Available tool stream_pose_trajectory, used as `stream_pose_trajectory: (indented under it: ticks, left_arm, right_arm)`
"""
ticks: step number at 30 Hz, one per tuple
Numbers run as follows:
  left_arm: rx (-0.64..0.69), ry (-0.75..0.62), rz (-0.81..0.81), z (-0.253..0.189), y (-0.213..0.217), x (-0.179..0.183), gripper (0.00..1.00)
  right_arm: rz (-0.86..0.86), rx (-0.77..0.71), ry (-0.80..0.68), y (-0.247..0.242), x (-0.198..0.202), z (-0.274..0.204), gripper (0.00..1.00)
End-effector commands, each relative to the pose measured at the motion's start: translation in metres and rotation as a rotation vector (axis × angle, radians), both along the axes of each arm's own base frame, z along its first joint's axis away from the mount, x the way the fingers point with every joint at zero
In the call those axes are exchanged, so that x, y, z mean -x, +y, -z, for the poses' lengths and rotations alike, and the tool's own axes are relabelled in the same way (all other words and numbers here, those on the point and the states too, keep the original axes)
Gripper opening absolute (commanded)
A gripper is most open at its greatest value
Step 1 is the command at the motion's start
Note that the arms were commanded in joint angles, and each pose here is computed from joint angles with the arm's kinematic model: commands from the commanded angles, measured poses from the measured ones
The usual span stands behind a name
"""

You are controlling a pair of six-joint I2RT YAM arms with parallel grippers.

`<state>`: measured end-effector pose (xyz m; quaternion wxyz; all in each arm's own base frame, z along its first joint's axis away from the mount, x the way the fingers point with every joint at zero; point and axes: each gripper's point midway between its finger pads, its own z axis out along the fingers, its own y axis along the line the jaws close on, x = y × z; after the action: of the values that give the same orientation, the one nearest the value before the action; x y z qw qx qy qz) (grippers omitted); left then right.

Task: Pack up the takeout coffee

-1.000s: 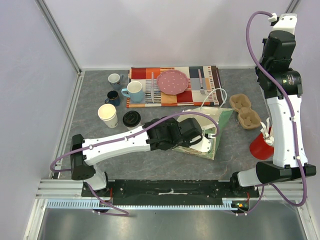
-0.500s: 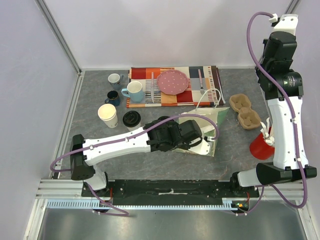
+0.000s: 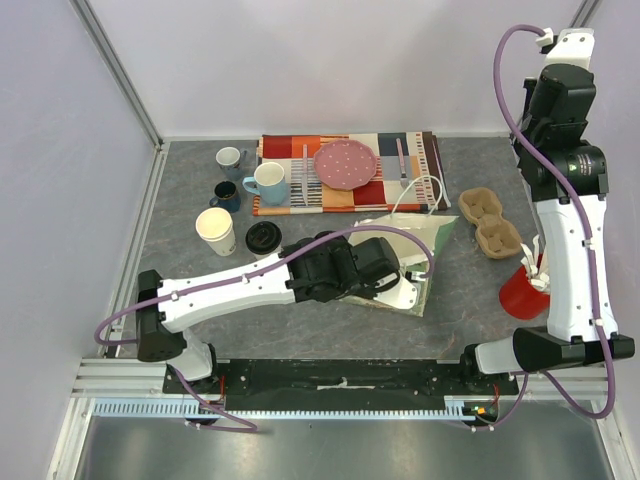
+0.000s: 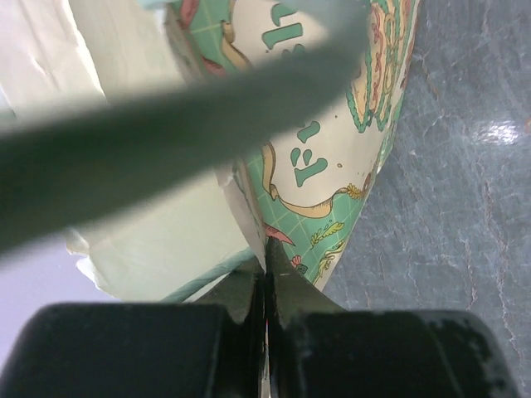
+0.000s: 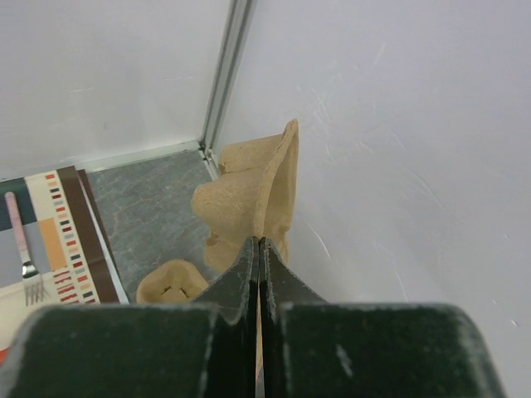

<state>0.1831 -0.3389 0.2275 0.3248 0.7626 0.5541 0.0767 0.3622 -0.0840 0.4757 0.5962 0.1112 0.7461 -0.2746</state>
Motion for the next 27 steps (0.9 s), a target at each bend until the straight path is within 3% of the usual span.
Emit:
stream_pose_trajectory:
  ticks: [1,3,6,9,12,17,20,21,23,27]
  left_arm:
    - [0.071,0.065,0.032,-0.017,-0.012,0.01,0.02]
    - [0.082,0.098,0.042,-0.017,-0.016,0.015,0.02]
    - [0.105,0.137,0.063,-0.019,-0.023,0.022,0.19]
    - [0.133,0.155,0.059,-0.024,-0.027,0.024,0.45]
    - [0.169,0.16,0.056,-0.036,-0.032,0.025,0.56]
    - [0.242,0.166,0.044,-0.067,-0.036,0.027,0.68]
    - [0.289,0.176,0.026,-0.085,-0.036,0.029,0.79]
    - [0.311,0.173,0.023,-0.094,-0.035,0.029,0.86]
    - [0.328,0.179,0.026,-0.1,-0.035,0.031,0.91]
    - [0.367,0.192,0.025,-0.116,-0.035,0.034,0.91]
  right_arm:
    - [-0.093,-0.022,-0.044,0.015,0.003,-0.01,0.0]
    - [-0.149,-0.017,-0.031,0.026,0.001,-0.007,0.0]
    - [-0.228,-0.017,-0.016,0.045,-0.002,-0.002,0.0]
    - [-0.292,-0.012,0.001,0.063,-0.001,0.002,0.0]
    - [-0.337,-0.009,0.008,0.077,0.005,0.001,0.0]
    - [-0.422,-0.03,-0.015,0.094,0.023,-0.011,0.0]
    - [-0.478,-0.053,-0.044,0.102,0.036,-0.021,0.0]
    - [-0.498,-0.065,-0.049,0.105,0.04,-0.023,0.0]
    - [-0.557,-0.084,-0.078,0.113,0.049,-0.032,0.0]
    - [-0.656,-0.11,-0.095,0.127,0.065,-0.037,0.0]
